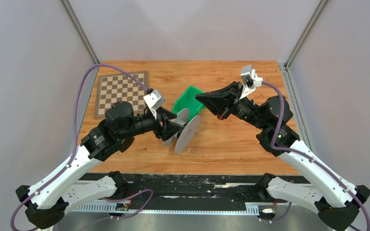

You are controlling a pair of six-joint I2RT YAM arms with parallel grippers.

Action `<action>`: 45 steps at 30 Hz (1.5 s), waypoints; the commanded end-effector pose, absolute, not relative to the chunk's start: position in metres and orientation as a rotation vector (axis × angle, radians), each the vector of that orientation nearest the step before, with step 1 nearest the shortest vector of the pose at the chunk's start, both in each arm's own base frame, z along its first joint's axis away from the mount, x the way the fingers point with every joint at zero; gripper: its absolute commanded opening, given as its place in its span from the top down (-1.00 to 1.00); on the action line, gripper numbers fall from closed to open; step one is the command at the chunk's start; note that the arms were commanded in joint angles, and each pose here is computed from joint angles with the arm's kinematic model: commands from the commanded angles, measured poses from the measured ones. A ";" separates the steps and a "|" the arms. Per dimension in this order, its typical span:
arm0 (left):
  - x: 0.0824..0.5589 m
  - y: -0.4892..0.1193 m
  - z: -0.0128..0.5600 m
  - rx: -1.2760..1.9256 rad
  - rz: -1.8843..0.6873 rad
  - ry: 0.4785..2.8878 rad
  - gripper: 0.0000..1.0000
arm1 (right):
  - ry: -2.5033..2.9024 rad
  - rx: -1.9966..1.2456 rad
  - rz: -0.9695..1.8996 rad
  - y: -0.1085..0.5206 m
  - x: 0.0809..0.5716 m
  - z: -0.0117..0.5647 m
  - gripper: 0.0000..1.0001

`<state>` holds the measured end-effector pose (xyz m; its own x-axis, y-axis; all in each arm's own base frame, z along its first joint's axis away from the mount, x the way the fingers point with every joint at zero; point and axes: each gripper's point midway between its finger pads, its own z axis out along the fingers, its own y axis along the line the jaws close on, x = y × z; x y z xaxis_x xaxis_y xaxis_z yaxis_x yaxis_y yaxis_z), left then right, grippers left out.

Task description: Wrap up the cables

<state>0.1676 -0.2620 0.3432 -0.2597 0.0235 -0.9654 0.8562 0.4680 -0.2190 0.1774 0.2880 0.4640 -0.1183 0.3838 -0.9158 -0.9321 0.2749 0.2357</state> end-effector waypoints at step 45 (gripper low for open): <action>0.126 -0.305 0.394 0.851 -1.418 1.236 -0.01 | 0.923 -0.835 1.544 0.271 0.088 0.504 1.00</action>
